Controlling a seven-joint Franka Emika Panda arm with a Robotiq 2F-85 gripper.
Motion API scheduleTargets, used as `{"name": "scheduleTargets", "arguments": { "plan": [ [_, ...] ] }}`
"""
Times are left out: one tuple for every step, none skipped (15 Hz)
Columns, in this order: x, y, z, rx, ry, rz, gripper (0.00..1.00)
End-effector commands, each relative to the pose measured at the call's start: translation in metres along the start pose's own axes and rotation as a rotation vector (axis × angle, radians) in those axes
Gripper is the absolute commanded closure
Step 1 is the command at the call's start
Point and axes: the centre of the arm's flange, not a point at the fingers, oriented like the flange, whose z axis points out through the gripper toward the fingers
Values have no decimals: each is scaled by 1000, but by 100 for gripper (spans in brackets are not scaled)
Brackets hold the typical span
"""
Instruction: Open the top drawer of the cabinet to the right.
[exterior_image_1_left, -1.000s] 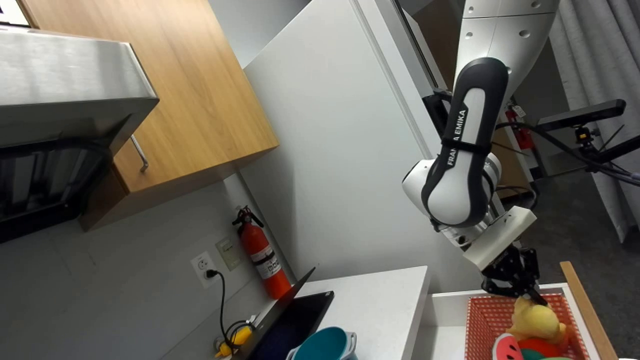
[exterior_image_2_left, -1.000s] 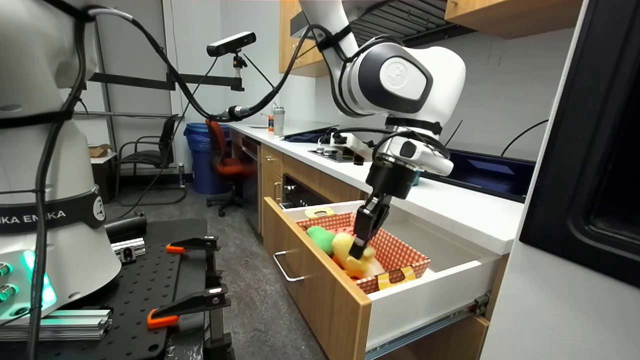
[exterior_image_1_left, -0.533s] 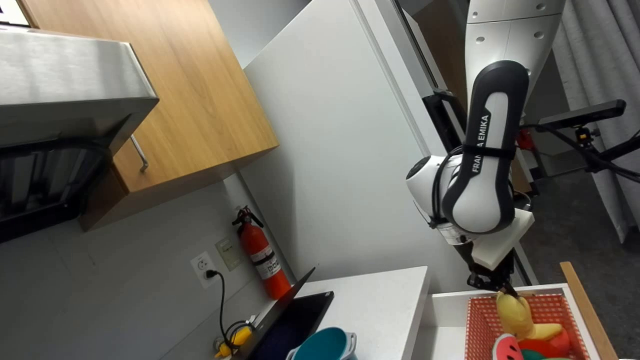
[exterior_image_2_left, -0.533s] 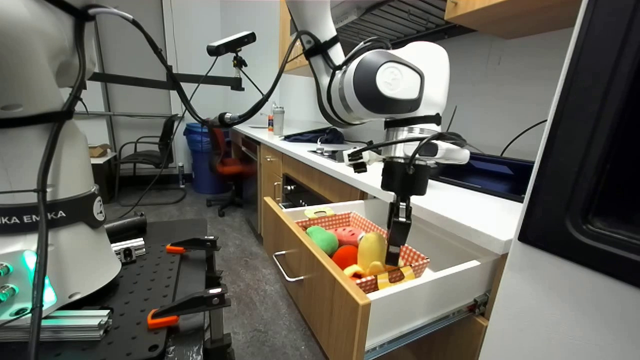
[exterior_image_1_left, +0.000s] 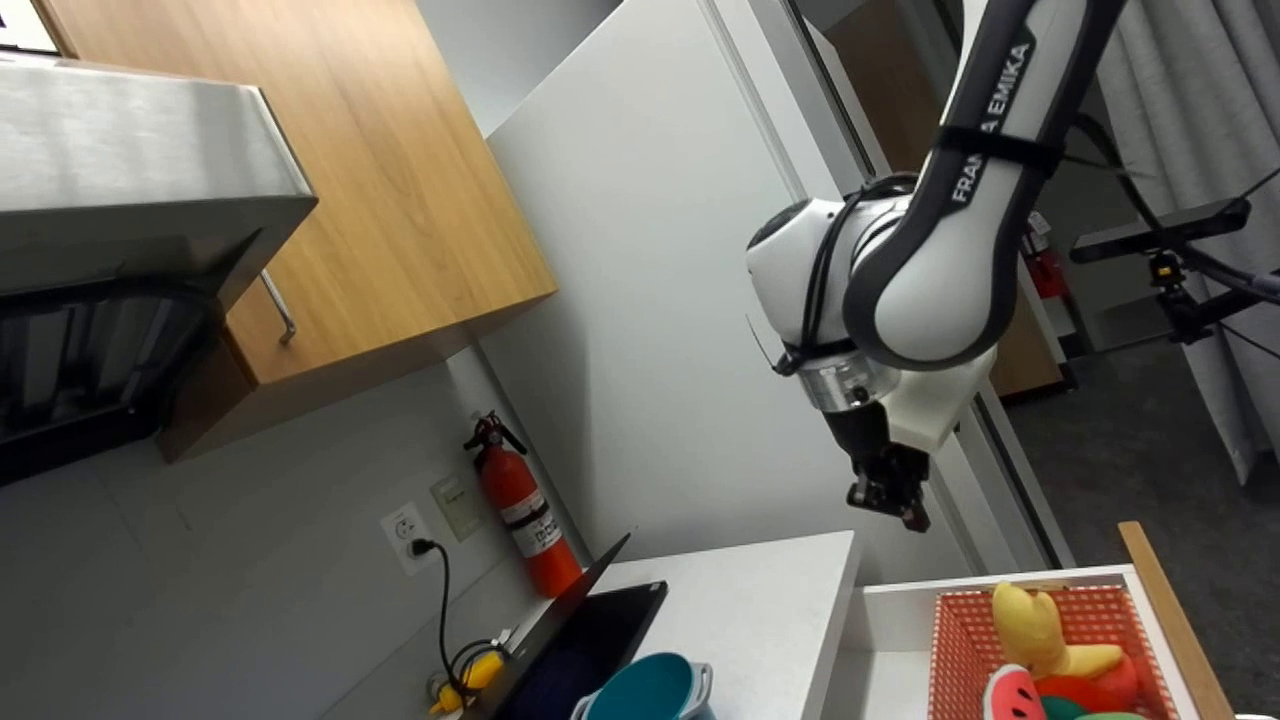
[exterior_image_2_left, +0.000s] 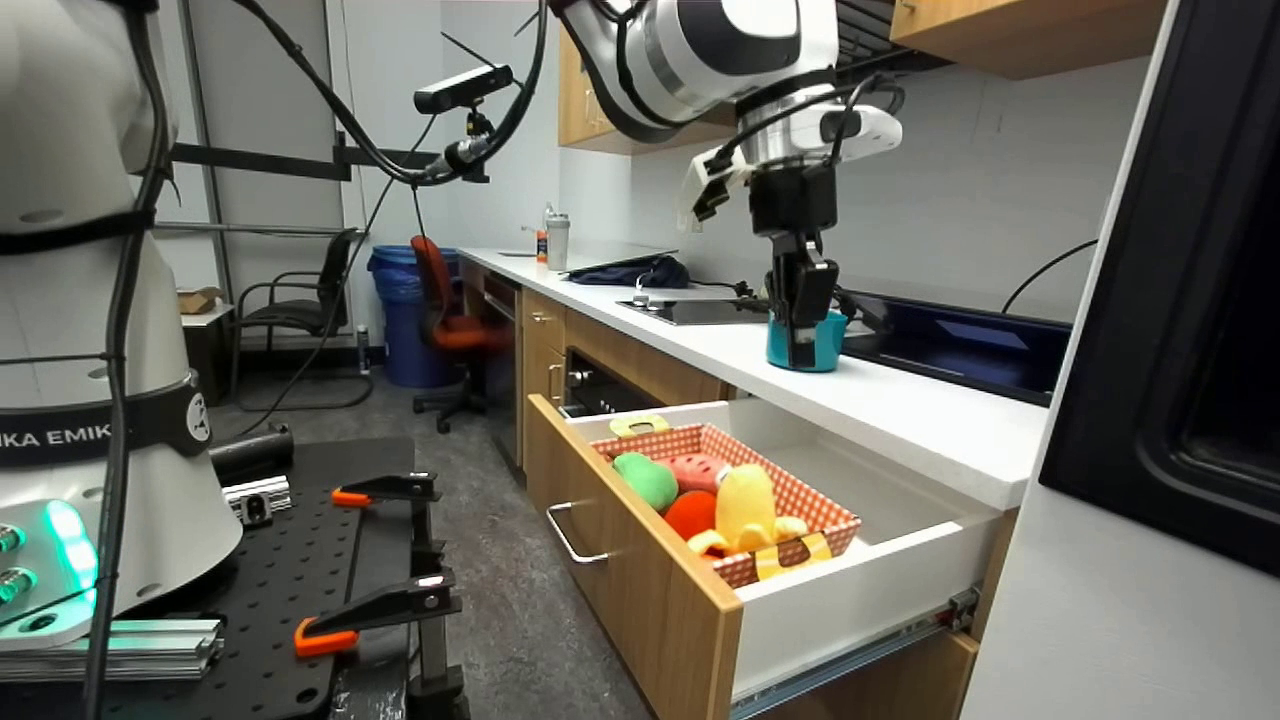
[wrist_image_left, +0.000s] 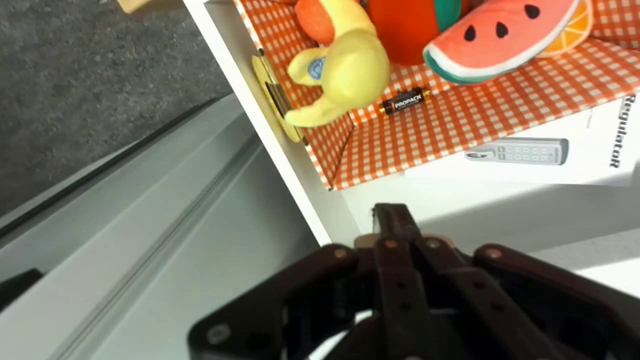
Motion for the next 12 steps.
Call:
{"name": "scheduleTargets", "arguments": {
  "plan": [
    [-18, -6, -29, 35, 21, -157, 100],
    [-22, -10, -32, 46, 27, -210, 100],
    [-28, -15, -34, 50, 35, -258, 100],
    [-34, -20, -36, 54, 42, -303, 100],
    [-41, -25, -37, 57, 49, -348, 100],
    [-48, -30, -39, 59, 54, -383, 100],
    [-55, -35, -39, 66, 61, -417, 100],
    [-62, -38, -39, 69, 67, -444, 100],
    [-69, -41, -39, 74, 70, -466, 100],
    [-75, -44, -39, 80, 75, -486, 100],
    [-82, -47, -38, 83, 80, -500, 100],
    [-98, -53, -37, 86, 86, -513, 100]
  ]
}}
